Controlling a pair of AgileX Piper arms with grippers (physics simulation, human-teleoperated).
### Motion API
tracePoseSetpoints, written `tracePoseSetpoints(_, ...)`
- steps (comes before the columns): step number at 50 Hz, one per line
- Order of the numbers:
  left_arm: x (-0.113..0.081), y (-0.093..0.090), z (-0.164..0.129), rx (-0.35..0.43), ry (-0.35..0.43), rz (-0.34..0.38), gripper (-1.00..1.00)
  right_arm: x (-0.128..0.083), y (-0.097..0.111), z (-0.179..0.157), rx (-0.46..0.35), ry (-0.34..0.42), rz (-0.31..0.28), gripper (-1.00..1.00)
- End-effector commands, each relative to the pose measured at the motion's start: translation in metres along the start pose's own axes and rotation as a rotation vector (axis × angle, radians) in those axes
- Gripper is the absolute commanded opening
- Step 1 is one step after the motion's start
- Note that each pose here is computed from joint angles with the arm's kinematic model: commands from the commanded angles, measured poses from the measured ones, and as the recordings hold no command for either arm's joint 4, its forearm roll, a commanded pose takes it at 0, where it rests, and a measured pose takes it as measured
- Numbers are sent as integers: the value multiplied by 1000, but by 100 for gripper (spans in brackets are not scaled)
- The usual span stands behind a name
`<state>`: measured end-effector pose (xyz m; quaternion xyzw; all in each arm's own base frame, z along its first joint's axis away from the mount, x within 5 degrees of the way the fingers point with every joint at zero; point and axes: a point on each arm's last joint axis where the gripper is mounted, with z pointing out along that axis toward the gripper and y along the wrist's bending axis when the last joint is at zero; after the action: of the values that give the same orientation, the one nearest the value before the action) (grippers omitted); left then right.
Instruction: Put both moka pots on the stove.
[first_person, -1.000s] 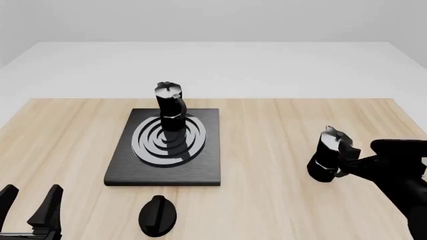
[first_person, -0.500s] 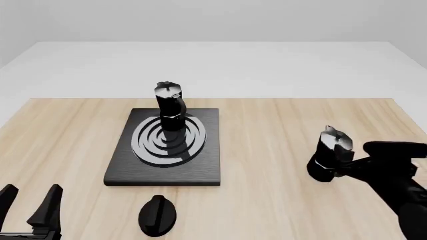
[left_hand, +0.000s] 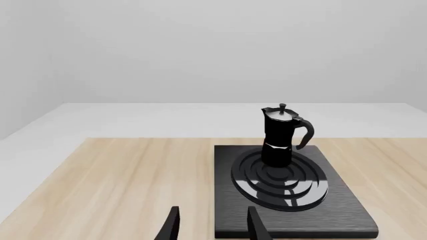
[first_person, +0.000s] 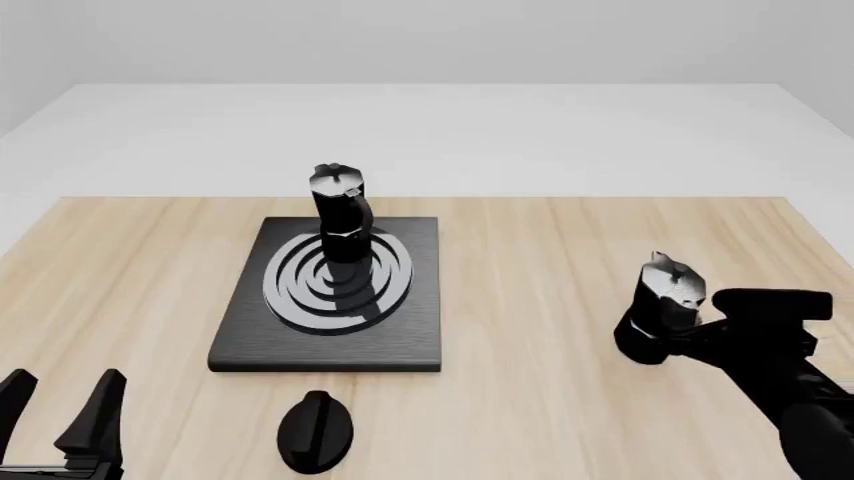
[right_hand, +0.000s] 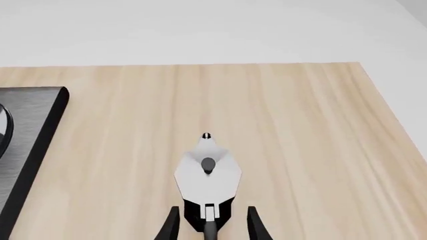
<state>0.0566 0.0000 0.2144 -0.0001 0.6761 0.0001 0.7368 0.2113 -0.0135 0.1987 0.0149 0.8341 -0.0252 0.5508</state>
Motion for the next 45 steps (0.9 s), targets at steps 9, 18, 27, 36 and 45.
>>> tracePoseSetpoints(9,0,0,0,0,0,0,100,9,0,12,-1,25,1,100)
tracePoseSetpoints(18,0,0,0,0,0,0,100,11,1,15,-3,31,3,100)
tracePoseSetpoints(27,0,0,0,0,0,0,100,16,2,16,-7,41,8,100)
tracePoseSetpoints(36,0,0,0,0,0,0,100,17,1,16,-4,46,8,100)
tracePoseSetpoints(45,0,0,0,0,0,0,100,16,-1,10,6,32,-17,-100)
